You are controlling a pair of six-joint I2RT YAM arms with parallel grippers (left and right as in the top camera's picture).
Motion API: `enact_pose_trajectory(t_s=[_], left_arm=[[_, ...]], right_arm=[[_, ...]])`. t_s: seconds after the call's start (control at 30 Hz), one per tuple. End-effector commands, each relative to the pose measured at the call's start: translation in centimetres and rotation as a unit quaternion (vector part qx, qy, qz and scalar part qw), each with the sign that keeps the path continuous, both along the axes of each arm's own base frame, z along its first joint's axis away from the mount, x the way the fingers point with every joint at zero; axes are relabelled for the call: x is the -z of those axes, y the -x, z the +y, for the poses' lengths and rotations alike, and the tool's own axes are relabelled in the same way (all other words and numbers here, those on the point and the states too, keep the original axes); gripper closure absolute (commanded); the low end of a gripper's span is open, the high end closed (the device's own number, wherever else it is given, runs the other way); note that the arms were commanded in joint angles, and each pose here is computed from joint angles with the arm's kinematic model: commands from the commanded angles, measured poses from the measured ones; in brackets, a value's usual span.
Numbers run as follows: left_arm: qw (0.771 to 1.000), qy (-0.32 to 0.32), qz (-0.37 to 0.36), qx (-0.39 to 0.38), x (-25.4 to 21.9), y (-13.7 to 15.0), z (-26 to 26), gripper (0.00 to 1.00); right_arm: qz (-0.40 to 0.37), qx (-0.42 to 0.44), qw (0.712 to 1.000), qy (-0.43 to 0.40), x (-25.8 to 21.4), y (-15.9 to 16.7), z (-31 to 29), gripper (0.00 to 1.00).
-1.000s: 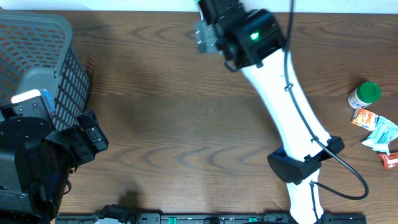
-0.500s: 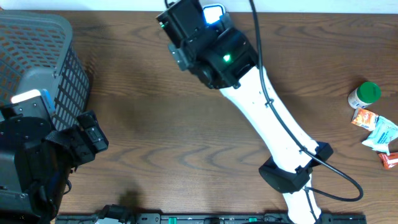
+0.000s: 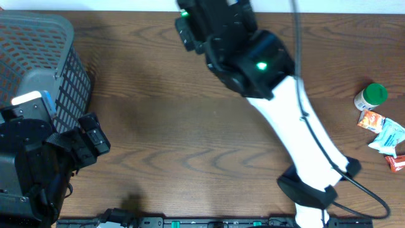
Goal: Scan the item barcode
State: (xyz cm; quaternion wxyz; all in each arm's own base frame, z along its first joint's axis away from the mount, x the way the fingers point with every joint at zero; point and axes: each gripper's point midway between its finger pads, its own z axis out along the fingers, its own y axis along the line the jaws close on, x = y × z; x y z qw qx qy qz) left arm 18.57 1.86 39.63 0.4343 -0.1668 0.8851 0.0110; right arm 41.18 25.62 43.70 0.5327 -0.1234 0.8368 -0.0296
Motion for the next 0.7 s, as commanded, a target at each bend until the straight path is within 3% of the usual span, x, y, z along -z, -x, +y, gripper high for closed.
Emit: enact_pose_trajectory(t_s=[0.0, 0.23, 0.67], left_arm=[[1.000, -0.003, 0.006, -0.011, 0.3, -0.1, 0.3, 0.02], [1.000, -0.003, 0.006, -0.011, 0.3, -0.1, 0.3, 0.02], [1.000, -0.003, 0.006, -0.011, 0.3, -0.1, 0.3, 0.02]], right_arm=[[-0.055, 0.019, 0.998, -0.038, -5.1, 1.5, -3.0, 0.01], [-0.120, -0.028, 0.990, -0.074, -10.9, 3.4, -5.1, 0.01], [-0.182, -0.076, 0.976, -0.097, -16.0, 5.2, -9.8, 0.01]])
